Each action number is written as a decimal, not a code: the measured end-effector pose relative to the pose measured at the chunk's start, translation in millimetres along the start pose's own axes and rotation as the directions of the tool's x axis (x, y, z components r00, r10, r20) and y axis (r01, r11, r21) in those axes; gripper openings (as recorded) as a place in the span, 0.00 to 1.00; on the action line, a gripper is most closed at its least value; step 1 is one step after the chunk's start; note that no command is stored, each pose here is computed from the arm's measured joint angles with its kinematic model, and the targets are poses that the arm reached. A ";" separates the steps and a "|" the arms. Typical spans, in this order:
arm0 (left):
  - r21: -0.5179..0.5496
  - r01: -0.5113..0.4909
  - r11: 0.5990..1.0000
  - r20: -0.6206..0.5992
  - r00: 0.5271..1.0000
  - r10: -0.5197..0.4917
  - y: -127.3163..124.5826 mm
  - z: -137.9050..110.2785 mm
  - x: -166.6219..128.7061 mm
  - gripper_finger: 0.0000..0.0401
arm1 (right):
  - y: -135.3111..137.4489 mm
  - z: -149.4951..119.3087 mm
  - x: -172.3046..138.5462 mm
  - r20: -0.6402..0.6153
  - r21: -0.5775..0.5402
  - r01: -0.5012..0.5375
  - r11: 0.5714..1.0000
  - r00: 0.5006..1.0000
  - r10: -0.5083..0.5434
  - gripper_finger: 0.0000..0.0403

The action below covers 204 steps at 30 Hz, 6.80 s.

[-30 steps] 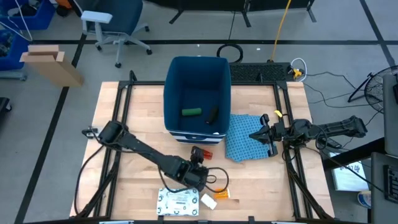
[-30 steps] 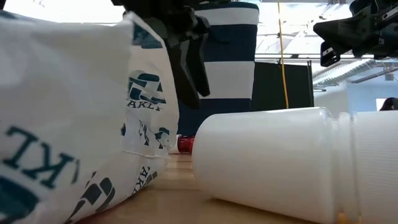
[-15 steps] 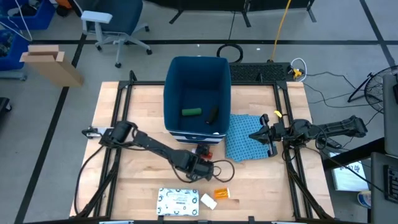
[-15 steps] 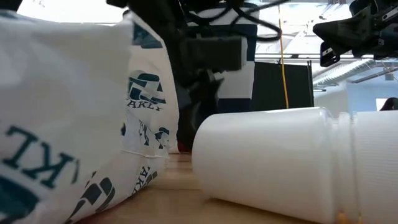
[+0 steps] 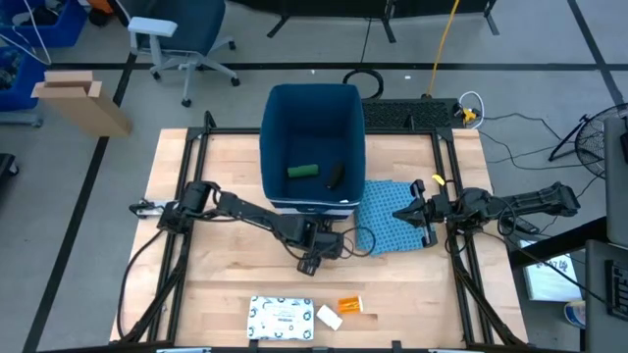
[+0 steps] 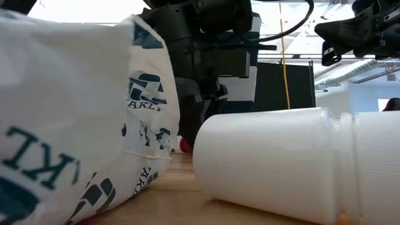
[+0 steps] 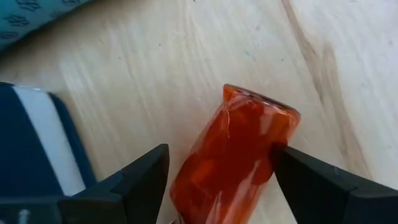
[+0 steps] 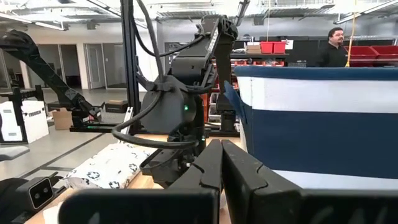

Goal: Pick & place medical supplies in basket/bin
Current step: Put the orange medicine bottle into the blue bin, then put the yellow medicine bottle into the blue bin

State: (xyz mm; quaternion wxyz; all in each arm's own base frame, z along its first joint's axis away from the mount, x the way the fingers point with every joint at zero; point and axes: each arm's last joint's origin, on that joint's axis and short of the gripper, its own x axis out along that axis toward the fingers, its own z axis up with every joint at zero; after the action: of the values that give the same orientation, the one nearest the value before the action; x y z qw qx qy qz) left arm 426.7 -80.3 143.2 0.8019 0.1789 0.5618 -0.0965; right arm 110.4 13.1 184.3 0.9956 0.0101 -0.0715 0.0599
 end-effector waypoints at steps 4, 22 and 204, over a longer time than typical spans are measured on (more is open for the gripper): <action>0.044 0.029 0.999 -0.001 1.000 -0.028 -2.2 -0.3 0.0 0.62 | 0.0 0.0 0.0 0.000 -0.007 0.000 1.000 1.000 0.000 0.00; 0.212 0.035 0.977 0.104 0.993 -0.058 -47.0 18.5 -87.5 0.37 | 0.0 -0.4 0.3 -0.004 0.002 -0.001 1.000 1.000 0.001 0.00; -0.145 0.078 0.986 0.880 0.466 0.093 -1.0 -212.4 -244.4 0.01 | 0.0 -1.8 0.7 -0.018 -0.031 0.001 1.000 1.000 -0.001 0.00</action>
State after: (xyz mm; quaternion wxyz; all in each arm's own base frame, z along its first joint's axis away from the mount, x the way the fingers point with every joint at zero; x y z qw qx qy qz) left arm 156.7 -8.6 306.9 0.9889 0.0386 0.0713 -0.1247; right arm 111.4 13.2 182.7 0.9962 -0.0058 -0.0637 0.0584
